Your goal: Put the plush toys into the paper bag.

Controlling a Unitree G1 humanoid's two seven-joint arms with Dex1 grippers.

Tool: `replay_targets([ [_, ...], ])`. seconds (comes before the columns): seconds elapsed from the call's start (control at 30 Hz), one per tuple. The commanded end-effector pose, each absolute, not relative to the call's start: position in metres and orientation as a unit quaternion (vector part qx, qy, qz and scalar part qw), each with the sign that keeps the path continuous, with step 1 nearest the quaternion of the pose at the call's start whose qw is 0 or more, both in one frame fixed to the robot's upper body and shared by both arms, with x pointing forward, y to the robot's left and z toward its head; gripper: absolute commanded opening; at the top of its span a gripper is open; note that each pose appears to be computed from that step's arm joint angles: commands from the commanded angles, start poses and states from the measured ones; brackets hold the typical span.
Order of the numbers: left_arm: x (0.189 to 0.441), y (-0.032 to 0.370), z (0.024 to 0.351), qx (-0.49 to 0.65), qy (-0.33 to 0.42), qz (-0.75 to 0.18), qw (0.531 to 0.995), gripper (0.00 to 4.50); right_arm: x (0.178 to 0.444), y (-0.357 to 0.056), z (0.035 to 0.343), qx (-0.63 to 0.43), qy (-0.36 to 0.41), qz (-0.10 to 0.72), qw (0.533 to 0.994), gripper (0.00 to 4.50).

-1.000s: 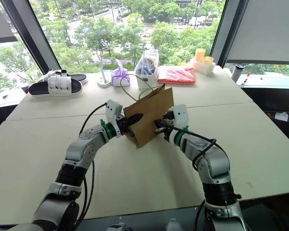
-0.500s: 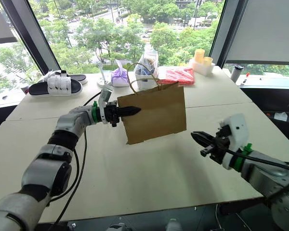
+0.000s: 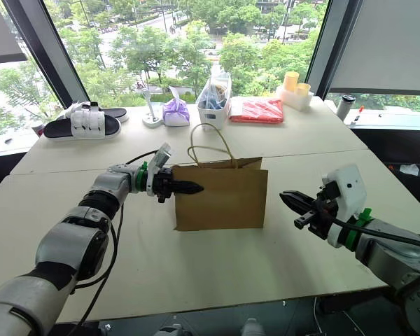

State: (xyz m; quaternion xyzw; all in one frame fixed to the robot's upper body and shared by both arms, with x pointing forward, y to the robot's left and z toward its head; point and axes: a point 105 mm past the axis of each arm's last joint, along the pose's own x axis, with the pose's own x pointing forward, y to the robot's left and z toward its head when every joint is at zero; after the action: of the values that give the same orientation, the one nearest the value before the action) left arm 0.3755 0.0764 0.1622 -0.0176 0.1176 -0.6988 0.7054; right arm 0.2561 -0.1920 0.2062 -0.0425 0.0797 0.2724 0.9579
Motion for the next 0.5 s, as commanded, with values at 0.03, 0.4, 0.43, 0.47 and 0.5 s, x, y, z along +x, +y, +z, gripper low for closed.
replay_targets([
  [0.03,0.380,0.085,0.173,0.018,0.096,-0.689,0.718,2.94,0.258,-0.187,0.214,-0.053,0.060,0.282,0.956,0.26],
  [0.4,0.376,0.134,0.197,0.060,0.045,-0.620,0.781,4.48,0.259,-0.186,0.203,-0.093,0.086,0.306,0.943,0.26],
  [0.43,0.372,0.137,0.204,0.065,0.029,-0.607,0.792,4.48,0.258,-0.187,0.203,-0.099,0.089,0.309,0.942,0.26],
  [0.47,0.364,0.141,0.210,0.069,0.018,-0.598,0.799,4.48,0.257,-0.188,0.202,-0.103,0.091,0.313,0.940,0.26],
  [0.5,0.356,0.145,0.214,0.063,0.014,-0.589,0.806,4.48,0.257,-0.186,0.202,-0.105,0.092,0.318,0.938,0.26],
])
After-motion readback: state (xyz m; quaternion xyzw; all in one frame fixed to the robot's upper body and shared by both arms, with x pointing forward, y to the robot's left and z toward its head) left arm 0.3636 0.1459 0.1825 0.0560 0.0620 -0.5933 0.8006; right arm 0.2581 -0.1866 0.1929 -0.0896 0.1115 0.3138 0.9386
